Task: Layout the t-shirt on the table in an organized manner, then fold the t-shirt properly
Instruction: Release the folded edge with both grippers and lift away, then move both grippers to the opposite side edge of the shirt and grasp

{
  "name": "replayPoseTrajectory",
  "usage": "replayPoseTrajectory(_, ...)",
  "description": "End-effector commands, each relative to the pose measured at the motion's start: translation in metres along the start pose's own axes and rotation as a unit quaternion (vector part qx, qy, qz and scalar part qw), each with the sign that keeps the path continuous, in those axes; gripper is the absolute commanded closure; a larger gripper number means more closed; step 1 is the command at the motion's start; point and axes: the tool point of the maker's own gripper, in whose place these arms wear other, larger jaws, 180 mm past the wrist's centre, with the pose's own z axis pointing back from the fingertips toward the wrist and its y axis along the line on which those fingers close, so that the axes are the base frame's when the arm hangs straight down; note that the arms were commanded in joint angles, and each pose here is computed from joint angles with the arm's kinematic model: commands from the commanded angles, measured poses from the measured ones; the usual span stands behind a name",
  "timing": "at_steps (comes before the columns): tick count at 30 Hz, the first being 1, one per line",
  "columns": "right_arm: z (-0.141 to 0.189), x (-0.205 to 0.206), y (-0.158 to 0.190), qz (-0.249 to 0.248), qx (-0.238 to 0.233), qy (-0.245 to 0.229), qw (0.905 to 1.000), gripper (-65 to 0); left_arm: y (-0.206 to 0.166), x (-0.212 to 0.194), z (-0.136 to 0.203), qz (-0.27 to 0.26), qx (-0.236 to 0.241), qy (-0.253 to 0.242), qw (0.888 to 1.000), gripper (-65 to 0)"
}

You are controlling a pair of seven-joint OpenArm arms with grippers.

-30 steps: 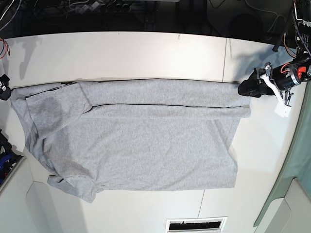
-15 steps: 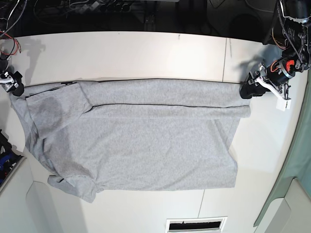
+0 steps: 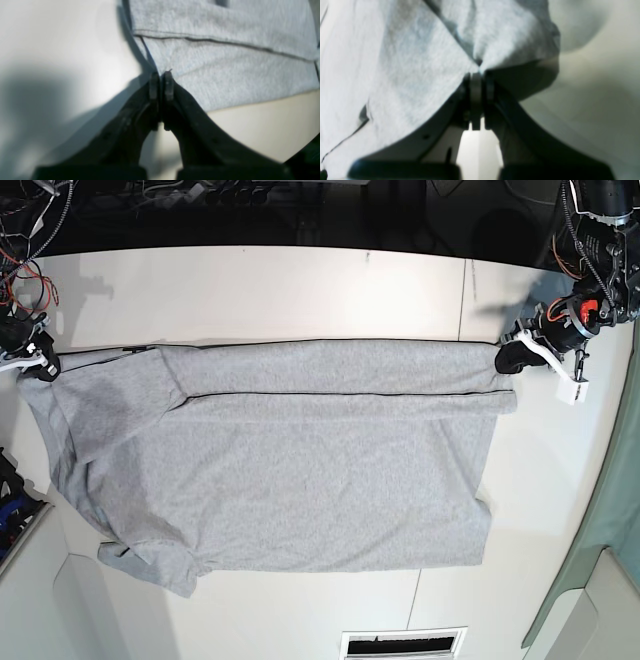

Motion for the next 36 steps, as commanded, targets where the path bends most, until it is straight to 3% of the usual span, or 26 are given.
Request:
replayPoseTrajectory(1,0.011,0.021,-0.001,0.014,0.004,-0.022,0.9997,0.0,0.001,0.017,0.011,-0.024,-0.002,-0.018,1.0,0.0)
replayPoseTrajectory(6,0.044,0.013,-0.016,-0.005,0.005,-0.031,0.9995,0.0,-0.002,0.004,0.036,-0.069,0.003,0.009,0.998,0.0)
replayPoseTrajectory(10,0.065,0.0,-0.022,0.021,-0.003,-0.024,0.9995,0.0,-0.006,-0.006,0.051,-0.095,0.004,0.025,0.995,0.0)
replayPoseTrajectory(21,0.091,-0.033,-0.039,0.033,-0.023,0.006,0.9992,0.0,-0.005,-0.03,0.062,-0.092,0.008,0.048,0.995,0.0)
replayPoseTrajectory(23,0.091,-0.032,-0.038,0.031,-0.02,0.004,0.9993,0.0,-0.005,-0.03,0.062,-0.092,0.008,0.048,0.995,-9.3)
replayPoseTrajectory(26,0.091,-0.029,-0.036,0.026,-0.015,-0.003,0.9996,-20.2,-0.008,-0.03,0.062,-0.089,-0.001,0.05,0.995,-25.6)
replayPoseTrajectory(28,0.093,-0.022,-0.035,0.024,-0.014,-0.014,0.9995,-27.5,-0.021,-0.027,0.062,-0.091,-0.032,0.044,0.994,-28.9)
replayPoseTrajectory(32,0.109,0.011,-0.039,0.026,-0.024,-0.066,0.9972,-28.0,-0.044,-0.018,0.066,-0.103,-0.066,0.044,0.992,-28.9)
replayPoseTrajectory(36,0.128,0.063,-0.033,0.042,-0.032,-0.151,0.9871,-28.0,-0.061,-0.005,0.069,-0.129,-0.081,0.033,0.988,-28.9)
